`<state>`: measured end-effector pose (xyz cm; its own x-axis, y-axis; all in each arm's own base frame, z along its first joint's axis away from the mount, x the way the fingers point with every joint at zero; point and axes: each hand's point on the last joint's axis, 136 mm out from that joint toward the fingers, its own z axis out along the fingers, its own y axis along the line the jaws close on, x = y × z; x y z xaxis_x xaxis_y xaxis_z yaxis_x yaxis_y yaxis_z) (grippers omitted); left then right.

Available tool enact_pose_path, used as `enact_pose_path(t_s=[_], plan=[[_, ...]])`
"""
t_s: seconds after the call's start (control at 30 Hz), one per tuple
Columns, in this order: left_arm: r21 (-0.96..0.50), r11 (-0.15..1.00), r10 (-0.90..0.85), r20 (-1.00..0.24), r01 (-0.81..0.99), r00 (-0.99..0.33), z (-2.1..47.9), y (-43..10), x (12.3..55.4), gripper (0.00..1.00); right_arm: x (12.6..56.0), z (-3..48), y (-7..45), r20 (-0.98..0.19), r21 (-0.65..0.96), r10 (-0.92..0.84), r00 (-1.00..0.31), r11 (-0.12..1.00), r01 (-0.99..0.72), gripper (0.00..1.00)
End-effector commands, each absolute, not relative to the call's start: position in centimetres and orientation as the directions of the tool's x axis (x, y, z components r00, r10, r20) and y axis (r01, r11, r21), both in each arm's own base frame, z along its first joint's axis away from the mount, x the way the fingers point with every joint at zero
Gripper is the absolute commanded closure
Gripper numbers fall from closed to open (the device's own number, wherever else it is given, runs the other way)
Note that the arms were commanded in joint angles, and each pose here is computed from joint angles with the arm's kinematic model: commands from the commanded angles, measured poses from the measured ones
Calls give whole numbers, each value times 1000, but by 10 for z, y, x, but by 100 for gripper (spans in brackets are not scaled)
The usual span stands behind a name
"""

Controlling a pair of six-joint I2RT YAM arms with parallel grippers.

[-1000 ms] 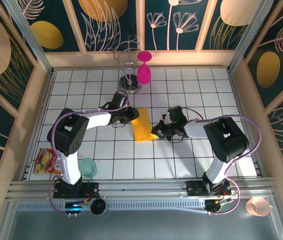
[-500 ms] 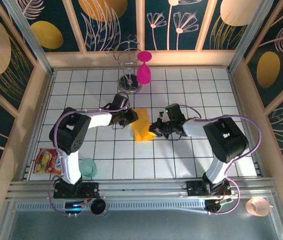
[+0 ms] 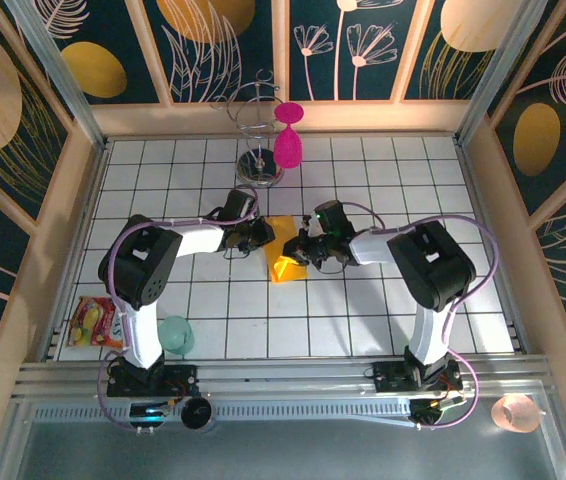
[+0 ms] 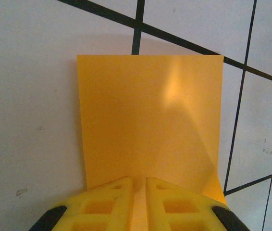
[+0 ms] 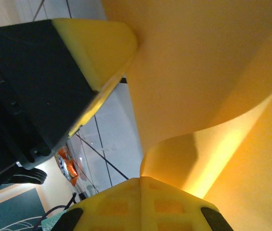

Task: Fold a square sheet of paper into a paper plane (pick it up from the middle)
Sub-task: Fold the triangle a second time at the center of the table.

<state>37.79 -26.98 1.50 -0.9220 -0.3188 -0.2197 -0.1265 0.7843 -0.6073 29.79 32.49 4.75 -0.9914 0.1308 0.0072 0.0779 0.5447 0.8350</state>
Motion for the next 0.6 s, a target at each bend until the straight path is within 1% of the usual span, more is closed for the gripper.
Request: enact_pose_path(t_s=[0.0, 0.23, 0.57], plan=[[-554, 817, -312, -191, -160, -931, -6, -257, 365, 85, 306, 52, 336, -11, 849, 134, -991, 525, 61, 100], [-560, 813, -313, -189, -160, -931, -6, -258, 365, 86, 312, 44, 336, -11, 830, 159, -987, 551, 79, 100], [-564, 810, -312, -188, -158, -931, -5, -258, 364, 86, 316, 40, 340, -11, 826, 163, -987, 558, 83, 100]])
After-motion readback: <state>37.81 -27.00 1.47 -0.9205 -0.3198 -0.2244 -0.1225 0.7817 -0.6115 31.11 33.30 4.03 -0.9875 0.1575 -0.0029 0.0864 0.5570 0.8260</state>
